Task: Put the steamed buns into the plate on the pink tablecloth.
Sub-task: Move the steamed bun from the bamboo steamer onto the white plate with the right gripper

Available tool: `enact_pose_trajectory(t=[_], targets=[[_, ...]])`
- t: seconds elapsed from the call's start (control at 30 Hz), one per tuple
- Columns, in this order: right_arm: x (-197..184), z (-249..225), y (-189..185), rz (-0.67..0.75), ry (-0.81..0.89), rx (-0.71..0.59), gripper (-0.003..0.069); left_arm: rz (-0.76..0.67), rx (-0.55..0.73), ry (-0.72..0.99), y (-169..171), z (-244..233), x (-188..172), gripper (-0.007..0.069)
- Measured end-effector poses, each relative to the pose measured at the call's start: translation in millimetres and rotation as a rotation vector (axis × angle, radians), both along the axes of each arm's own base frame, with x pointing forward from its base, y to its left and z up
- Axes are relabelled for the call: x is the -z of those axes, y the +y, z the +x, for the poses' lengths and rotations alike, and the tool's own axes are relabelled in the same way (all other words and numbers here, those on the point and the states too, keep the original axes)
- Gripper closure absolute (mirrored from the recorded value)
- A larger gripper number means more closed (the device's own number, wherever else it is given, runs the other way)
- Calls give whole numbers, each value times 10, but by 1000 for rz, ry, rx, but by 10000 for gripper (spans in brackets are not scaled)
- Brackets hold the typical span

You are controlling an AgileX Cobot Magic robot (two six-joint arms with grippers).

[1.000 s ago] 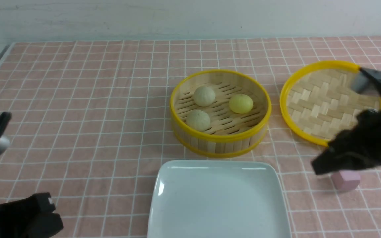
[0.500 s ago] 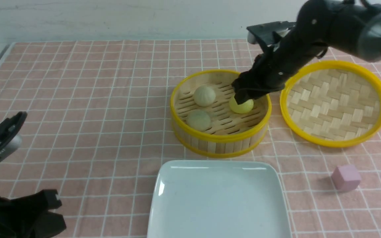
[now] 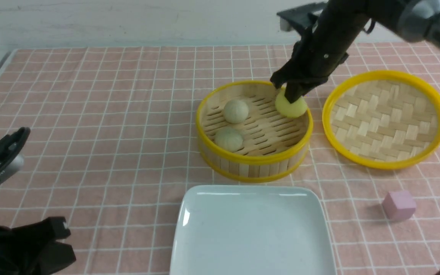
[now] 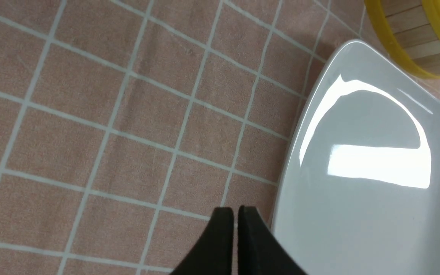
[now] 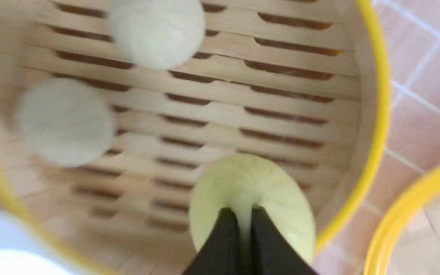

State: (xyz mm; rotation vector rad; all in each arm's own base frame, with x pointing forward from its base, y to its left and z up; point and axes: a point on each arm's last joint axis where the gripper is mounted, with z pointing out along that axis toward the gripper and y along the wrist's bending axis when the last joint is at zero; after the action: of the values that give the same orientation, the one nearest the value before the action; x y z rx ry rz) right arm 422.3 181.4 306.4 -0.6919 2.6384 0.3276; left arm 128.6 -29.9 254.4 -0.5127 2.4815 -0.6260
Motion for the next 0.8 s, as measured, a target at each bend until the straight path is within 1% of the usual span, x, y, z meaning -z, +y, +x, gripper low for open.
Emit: enact_pose_trajectory(t=[0.07,0.1,0.13,0.17,0.23,0.27,0.3,0.33,0.4,0.5,0.53,0.6,0.63,0.67,0.7,0.73,0.77,0.8], targets=[[-141,-432,12,1,47,1,648,3,-6,-13,5,11,-6,571],[-89,-490,30,-7,70,-5,648,3,-6,-13,5,11,-6,570],[-115,-631,35,-10,88,-8,648,3,-8,-17,6,14,-8,570],[93,-989,99,-47,179,-31,645,4,-13,-26,9,21,-12,568],[217,-1137,136,-56,201,-33,640,4,-15,-30,11,25,-15,566],[413,-1287,188,-65,205,-25,632,5,-17,-34,12,28,-17,564],[526,-1347,209,-70,198,-12,622,5,-18,-36,13,30,-18,561],[701,-1397,239,-77,164,2,602,5,-18,-37,13,30,-18,559],[912,-1436,237,-81,135,23,552,5,-18,-38,13,31,-19,557],[1146,-1460,233,-61,103,57,400,6,-20,-43,15,35,-21,551],[1157,-1456,238,-48,98,72,296,5,-24,-49,16,40,-25,547],[1090,-1457,241,-40,96,75,189,7,-30,-61,20,49,-31,539],[1039,-1468,229,-51,100,61,152,6,-34,-68,23,55,-36,537],[1019,-1464,229,-47,95,62,144,6,-35,-70,23,57,-37,537],[866,-1487,196,-60,93,32,106,7,-43,-85,28,80,-47,535],[697,-1529,162,-67,78,5,102,5,-48,-92,29,113,-70,534],[538,-1577,123,-69,59,-11,120,-3,-54,-101,28,155,-101,533],[376,-1637,73,-68,35,-23,158,-8,-56,-110,26,198,-131,533]])
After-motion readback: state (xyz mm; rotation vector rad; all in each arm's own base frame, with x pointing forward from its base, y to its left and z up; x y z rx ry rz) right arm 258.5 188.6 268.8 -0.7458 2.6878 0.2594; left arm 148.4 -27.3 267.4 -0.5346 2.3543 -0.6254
